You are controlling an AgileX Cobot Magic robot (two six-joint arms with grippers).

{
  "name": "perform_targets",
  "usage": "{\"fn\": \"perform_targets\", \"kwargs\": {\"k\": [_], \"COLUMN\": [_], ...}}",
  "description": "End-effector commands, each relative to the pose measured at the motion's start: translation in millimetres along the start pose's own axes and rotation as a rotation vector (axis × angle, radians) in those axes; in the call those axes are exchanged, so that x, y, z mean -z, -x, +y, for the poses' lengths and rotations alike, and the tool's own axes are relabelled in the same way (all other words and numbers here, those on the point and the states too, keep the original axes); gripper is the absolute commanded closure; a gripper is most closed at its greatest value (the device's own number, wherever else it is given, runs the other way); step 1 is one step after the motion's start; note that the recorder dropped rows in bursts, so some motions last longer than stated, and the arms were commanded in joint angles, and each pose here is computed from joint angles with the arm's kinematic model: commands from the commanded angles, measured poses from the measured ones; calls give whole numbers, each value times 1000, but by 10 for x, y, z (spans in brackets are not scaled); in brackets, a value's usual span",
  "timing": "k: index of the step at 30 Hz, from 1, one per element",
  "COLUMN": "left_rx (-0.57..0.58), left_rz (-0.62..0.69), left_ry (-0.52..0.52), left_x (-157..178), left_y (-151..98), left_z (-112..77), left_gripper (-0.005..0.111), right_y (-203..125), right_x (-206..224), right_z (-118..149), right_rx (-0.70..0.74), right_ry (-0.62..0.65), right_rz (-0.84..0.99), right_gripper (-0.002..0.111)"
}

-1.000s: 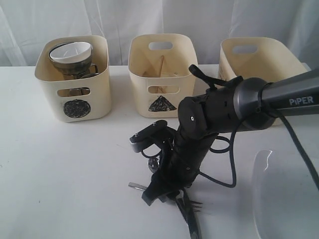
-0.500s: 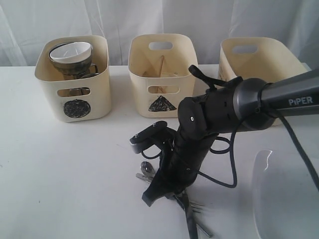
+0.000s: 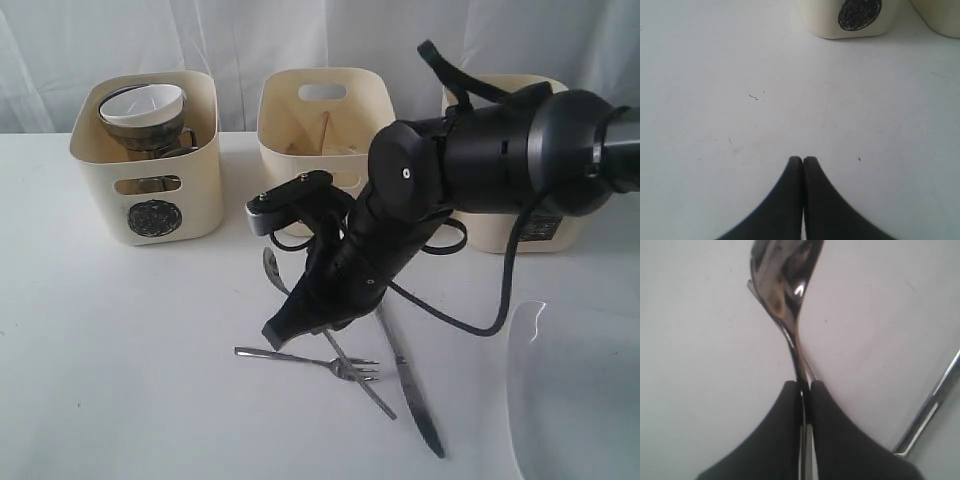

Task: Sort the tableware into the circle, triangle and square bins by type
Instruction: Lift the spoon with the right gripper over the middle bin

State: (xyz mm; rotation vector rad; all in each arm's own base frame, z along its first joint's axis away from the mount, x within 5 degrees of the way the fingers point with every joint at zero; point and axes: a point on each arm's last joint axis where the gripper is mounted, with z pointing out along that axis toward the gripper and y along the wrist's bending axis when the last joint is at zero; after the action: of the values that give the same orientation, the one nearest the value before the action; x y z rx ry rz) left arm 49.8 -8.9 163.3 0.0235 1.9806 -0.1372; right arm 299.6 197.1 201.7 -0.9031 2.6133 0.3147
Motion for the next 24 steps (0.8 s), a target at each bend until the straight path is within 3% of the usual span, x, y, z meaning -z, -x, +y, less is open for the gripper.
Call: {"fn": "perform_targets", "kwargs": {"k": [1,7,13,16,24], "left_rx": [4,4,4,4,4], "left_rz": [-1,-1,-1,-1,-1], "left_ry": [-8,-8,-8,-8,-8], "left_x": [-1,-1,-1,-1,-1], "left_y": [-7,-7,-7,-7,-7], "left_z": [-4,-4,-4,-4,-4], "left_gripper": [107,107,107,107,107], "right_y": [39,211,351,492,766], "right_x": [74,387,398,576,1105], "right_z": [16,35,-18,-80,-510], "right_rx": [-4,9,6,1,-68], "right_ry": [-1,-23,-72,-114,-298], "right_rz": [-31,-182,-347,-497,-946], "right_gripper": [108,108,108,108,108]}}
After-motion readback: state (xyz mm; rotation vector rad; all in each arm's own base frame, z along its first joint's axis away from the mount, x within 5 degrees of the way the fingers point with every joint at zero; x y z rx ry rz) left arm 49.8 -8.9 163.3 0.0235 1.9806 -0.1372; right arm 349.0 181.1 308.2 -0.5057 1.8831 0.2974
